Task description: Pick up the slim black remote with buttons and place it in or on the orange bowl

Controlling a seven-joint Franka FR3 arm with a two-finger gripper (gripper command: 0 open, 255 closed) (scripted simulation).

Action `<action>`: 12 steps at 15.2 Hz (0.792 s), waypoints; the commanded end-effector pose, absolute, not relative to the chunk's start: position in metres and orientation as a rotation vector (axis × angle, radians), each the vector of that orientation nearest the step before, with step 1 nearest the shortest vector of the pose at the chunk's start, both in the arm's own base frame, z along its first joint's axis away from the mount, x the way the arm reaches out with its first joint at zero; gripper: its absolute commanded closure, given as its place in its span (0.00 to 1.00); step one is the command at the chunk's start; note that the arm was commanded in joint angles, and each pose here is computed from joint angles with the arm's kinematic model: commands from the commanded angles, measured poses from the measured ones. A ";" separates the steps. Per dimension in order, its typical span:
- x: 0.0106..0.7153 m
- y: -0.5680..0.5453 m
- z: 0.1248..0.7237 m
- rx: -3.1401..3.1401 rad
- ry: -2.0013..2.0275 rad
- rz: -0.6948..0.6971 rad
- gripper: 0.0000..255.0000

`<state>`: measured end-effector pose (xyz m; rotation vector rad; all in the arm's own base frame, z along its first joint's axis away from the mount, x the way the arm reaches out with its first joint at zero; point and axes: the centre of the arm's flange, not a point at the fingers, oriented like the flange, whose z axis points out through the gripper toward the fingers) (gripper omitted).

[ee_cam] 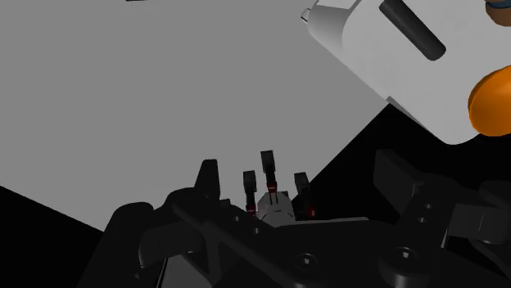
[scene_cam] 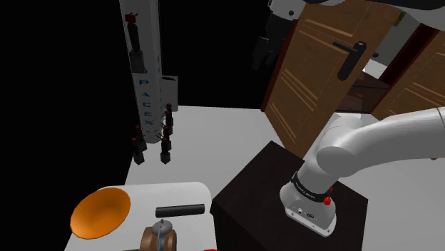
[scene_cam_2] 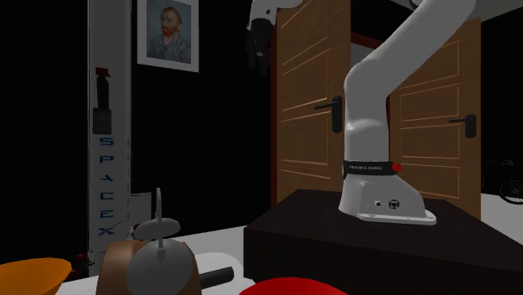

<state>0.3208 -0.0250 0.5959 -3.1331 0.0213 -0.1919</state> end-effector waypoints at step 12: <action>0.356 0.049 0.478 -3.107 -0.278 -0.131 0.00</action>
